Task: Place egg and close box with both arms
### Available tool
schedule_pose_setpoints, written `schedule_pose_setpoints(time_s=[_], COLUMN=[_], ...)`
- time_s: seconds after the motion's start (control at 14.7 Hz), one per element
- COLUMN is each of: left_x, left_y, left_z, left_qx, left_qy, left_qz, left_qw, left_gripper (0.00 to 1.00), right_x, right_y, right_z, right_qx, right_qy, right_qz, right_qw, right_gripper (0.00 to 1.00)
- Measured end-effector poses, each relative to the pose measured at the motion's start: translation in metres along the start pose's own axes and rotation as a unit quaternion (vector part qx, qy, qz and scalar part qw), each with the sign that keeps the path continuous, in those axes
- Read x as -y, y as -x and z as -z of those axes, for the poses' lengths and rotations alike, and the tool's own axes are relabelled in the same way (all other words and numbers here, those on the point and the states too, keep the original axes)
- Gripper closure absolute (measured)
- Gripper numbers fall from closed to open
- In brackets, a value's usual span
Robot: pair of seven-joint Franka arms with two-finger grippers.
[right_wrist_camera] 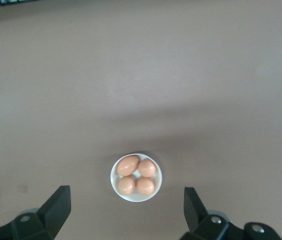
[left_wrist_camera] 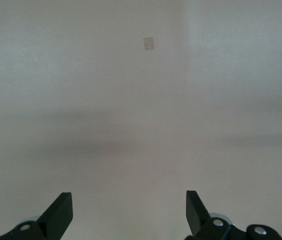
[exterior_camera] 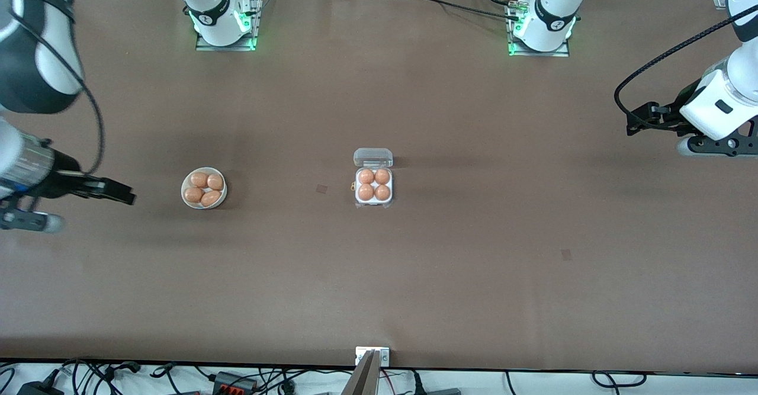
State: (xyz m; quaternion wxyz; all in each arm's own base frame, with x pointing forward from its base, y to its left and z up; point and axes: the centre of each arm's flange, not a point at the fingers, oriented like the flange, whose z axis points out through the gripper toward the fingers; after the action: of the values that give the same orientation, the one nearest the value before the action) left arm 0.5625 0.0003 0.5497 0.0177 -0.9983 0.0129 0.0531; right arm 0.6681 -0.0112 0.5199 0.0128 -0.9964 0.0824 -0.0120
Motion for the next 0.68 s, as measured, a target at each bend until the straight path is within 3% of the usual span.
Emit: schedule_pose_setpoints(time_s=[0.2, 0.34, 0.48, 0.68], left_x=[-0.010, -0.039, -0.078, -0.148], left_y=[0.002, 0.004, 0.005, 0.007], left_z=[-0.001, -0.003, -0.008, -0.027], left_qx=[0.008, 0.018, 0.025, 0.049], left_qy=[0.000, -0.003, -0.003, 0.027], left_qz=[-0.015, -0.040, -0.062, -0.054], left_qw=[1.000, 0.999, 0.998, 0.997], left_gripper=[0.09, 0.31, 0.50, 0.81], right_x=[-0.045, -0.053, -0.049, -0.048], right_y=[0.005, 0.012, 0.024, 0.041], right_z=[0.021, 0.036, 0.048, 0.052], right_qx=[0.000, -0.002, 0.013, 0.016], right_qy=[0.014, 0.016, 0.015, 0.013], right_qz=[0.009, 0.020, 0.024, 0.027], right_qw=[1.000, 1.000, 1.000, 0.999], right_gripper=[0.00, 0.00, 0.00, 0.00])
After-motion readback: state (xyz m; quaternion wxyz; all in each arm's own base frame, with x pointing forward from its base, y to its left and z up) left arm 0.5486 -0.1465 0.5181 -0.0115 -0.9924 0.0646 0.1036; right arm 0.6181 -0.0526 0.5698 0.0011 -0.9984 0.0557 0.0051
